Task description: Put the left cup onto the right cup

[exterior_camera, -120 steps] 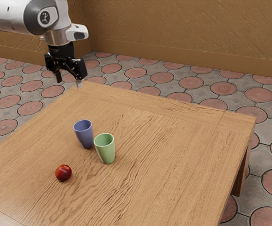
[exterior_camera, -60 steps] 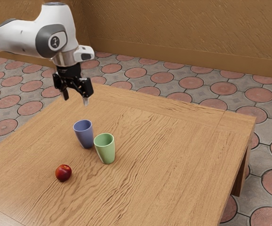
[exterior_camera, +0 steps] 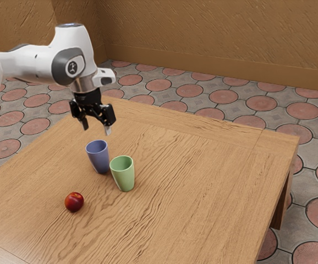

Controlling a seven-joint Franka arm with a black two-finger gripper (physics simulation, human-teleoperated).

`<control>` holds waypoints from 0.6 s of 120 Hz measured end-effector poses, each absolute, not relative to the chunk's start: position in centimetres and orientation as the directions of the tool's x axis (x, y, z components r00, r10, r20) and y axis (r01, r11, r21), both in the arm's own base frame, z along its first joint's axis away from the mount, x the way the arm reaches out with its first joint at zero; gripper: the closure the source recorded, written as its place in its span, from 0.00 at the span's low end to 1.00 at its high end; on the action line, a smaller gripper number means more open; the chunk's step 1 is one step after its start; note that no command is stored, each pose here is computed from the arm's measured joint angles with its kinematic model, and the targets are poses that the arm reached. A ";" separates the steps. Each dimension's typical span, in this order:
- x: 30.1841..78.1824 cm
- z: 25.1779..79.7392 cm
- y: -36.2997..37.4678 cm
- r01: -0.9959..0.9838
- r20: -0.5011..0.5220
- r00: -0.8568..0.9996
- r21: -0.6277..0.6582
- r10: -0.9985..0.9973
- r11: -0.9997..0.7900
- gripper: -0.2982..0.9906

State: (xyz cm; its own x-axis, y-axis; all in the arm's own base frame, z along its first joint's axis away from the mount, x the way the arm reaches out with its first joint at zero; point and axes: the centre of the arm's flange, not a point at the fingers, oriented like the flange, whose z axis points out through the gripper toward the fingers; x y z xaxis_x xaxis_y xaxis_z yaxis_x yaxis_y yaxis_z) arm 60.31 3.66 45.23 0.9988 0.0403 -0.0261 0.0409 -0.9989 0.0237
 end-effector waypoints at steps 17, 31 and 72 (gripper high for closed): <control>60.7 44.4 4.0 0.049 -0.027 0.998 0.025 0.048 -0.998 0.29; 60.9 43.5 4.2 0.056 -0.032 0.998 0.030 0.055 -0.998 0.31; 61.6 41.0 4.8 0.070 -0.051 0.996 0.028 0.069 -0.997 0.38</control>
